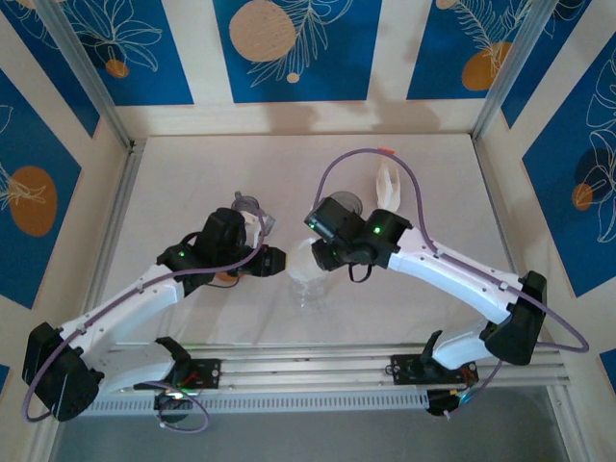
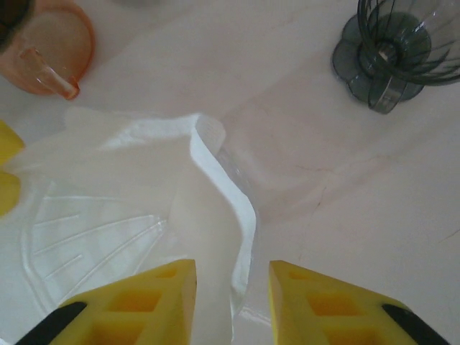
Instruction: Place the coffee filter in the dripper
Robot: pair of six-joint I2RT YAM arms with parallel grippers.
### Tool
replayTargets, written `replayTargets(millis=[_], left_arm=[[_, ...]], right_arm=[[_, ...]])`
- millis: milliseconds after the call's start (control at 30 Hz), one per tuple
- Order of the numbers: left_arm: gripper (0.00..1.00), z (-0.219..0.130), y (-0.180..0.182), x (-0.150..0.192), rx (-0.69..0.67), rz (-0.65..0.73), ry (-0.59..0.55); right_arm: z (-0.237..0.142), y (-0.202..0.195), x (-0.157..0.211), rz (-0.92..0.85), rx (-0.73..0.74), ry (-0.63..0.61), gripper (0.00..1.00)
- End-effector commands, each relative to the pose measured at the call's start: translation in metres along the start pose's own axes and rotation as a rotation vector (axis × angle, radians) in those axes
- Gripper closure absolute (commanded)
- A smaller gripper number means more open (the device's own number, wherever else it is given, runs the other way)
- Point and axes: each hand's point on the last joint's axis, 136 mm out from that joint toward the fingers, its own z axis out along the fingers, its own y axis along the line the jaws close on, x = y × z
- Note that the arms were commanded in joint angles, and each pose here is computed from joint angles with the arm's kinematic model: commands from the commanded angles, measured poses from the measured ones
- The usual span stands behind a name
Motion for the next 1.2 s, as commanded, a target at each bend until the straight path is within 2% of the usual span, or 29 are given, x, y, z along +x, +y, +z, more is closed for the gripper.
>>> replayTargets(millis=[0,367,800,900,1000,1100,1167], left_arm=[[0.70,0.002,-0.004,0.004,0.020,0.015,0.012],[0.69,0.002,-0.004,0.004,0.019,0.015,0.013],[0.68,0.003,-0.004,0.004,0.021,0.018,0.014],[0.68,0.003,-0.005,0.003,0.024,0.019,0.014],[0.68,0.003,-0.004,0.004,0.023,0.015,0.014],[0.68,0.003,-0.004,0.003,0.026,0.014,0.012],[0.68,0.003,-0.005,0.003,0.029,0.013,0.009]], right_arm=[[-0.009,-0.004,-0.015,-0.015,0.002,-0.028,0.64],[0.010,-0.004,-0.029,-0.028,-0.022,-0.008,0.84],[0.022,-0.004,-0.019,-0.019,-0.012,0.040,0.87],[0.010,-0.008,-0.025,-0.018,-0.002,0.008,0.79],[-0.003,-0.007,-0.028,-0.023,-0.023,-0.013,0.58],[-0.004,0.004,-0.018,-0.027,-0.093,0.039,0.44],[0.003,0.011,-0.008,-0.026,-0.123,0.095,0.40]])
